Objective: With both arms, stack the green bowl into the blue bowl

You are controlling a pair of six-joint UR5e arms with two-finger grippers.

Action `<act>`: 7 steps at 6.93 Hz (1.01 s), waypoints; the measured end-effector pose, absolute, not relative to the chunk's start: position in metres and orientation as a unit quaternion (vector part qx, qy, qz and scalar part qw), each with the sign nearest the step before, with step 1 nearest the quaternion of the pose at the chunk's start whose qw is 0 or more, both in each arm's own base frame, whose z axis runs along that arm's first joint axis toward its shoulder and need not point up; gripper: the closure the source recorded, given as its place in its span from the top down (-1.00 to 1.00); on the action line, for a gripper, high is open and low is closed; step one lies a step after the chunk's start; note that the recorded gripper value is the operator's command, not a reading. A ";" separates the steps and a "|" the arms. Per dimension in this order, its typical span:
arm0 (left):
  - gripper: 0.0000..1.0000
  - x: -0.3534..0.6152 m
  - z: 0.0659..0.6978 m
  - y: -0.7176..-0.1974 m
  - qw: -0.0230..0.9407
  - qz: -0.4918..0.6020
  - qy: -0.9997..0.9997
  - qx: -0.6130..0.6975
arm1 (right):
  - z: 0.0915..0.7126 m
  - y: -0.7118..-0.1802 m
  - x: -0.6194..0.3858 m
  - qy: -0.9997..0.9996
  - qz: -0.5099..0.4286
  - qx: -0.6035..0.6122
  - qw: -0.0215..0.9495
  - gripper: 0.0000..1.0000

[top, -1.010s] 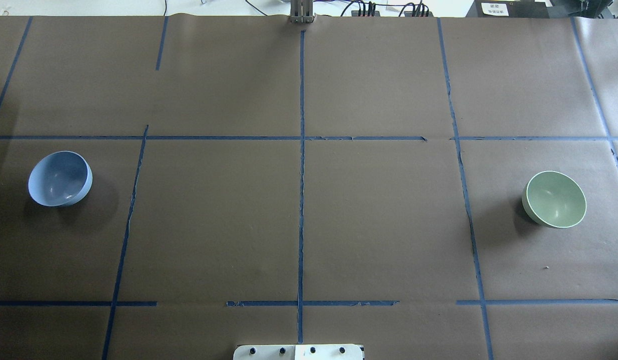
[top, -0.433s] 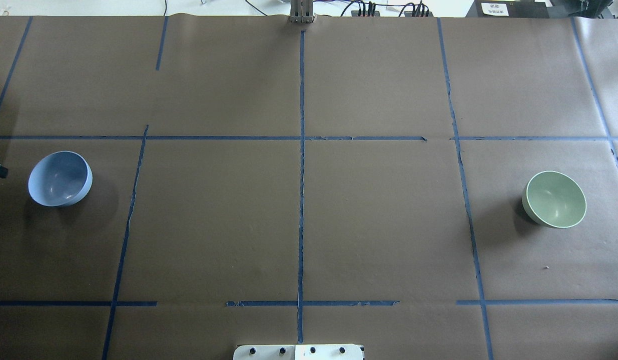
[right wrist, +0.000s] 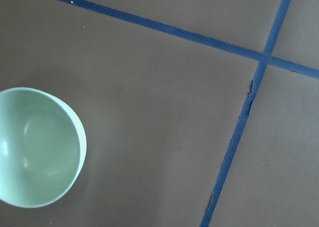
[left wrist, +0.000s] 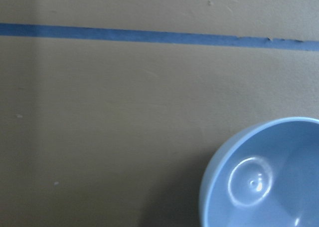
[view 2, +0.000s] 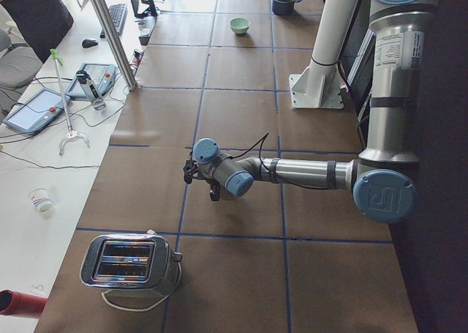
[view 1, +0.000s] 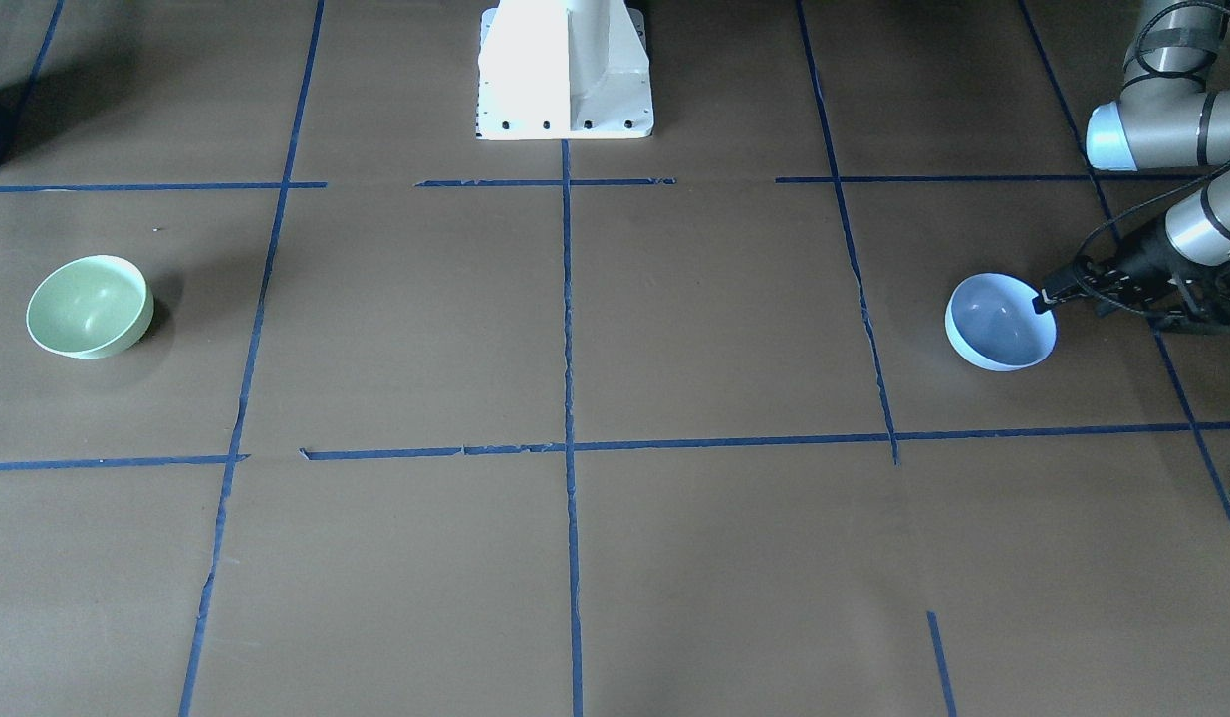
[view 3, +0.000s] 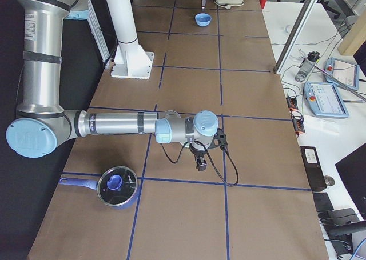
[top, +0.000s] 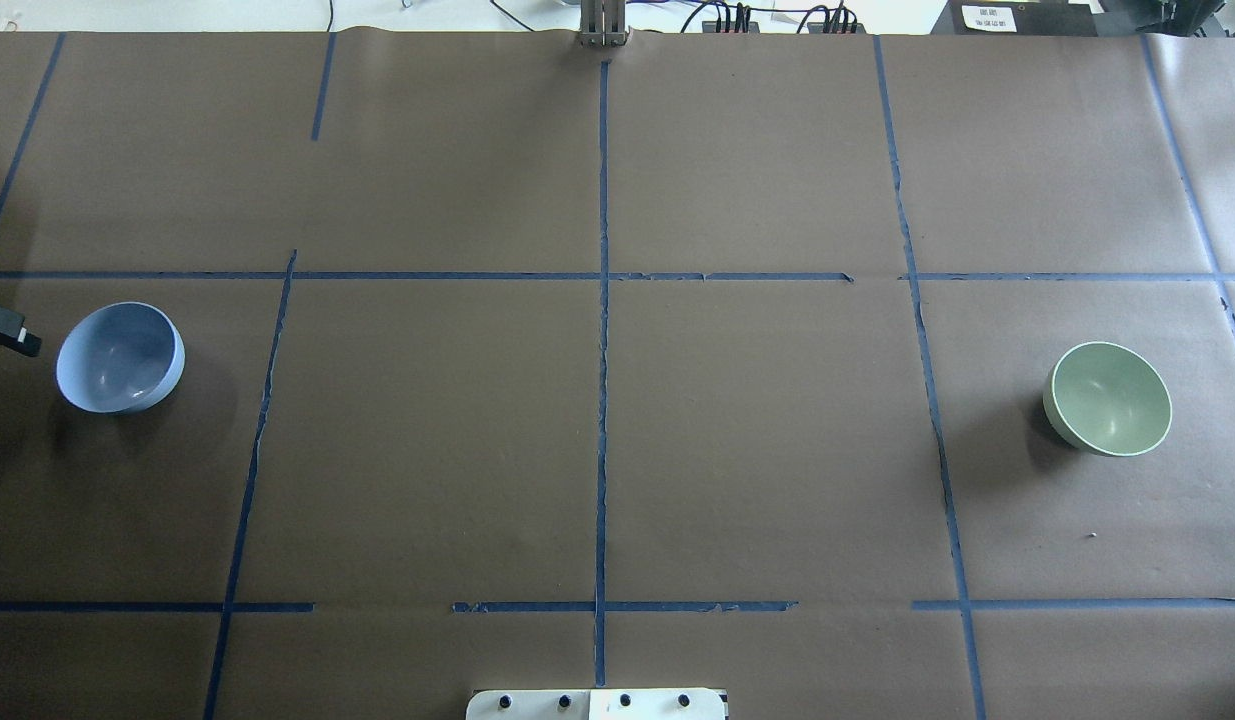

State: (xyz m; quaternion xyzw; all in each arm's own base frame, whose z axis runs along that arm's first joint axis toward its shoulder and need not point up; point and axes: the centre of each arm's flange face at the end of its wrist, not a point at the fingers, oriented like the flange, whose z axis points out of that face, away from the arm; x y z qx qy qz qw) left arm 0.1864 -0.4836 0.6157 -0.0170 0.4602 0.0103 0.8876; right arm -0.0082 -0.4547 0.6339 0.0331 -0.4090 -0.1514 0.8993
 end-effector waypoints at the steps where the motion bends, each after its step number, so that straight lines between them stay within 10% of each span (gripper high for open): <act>1: -0.74 0.199 0.616 -0.488 0.887 0.017 0.461 -0.021 | 0.635 -0.455 -0.010 -0.409 -0.152 0.031 0.899 1.00; 2: -0.98 0.205 0.616 -0.490 0.887 0.020 0.460 -0.023 | 0.638 -0.455 -0.010 -0.409 -0.152 0.029 0.899 1.00; 7: -1.00 0.228 0.516 -0.499 0.866 -0.019 0.500 -0.008 | 0.652 -0.454 -0.011 -0.412 -0.146 0.015 0.899 1.00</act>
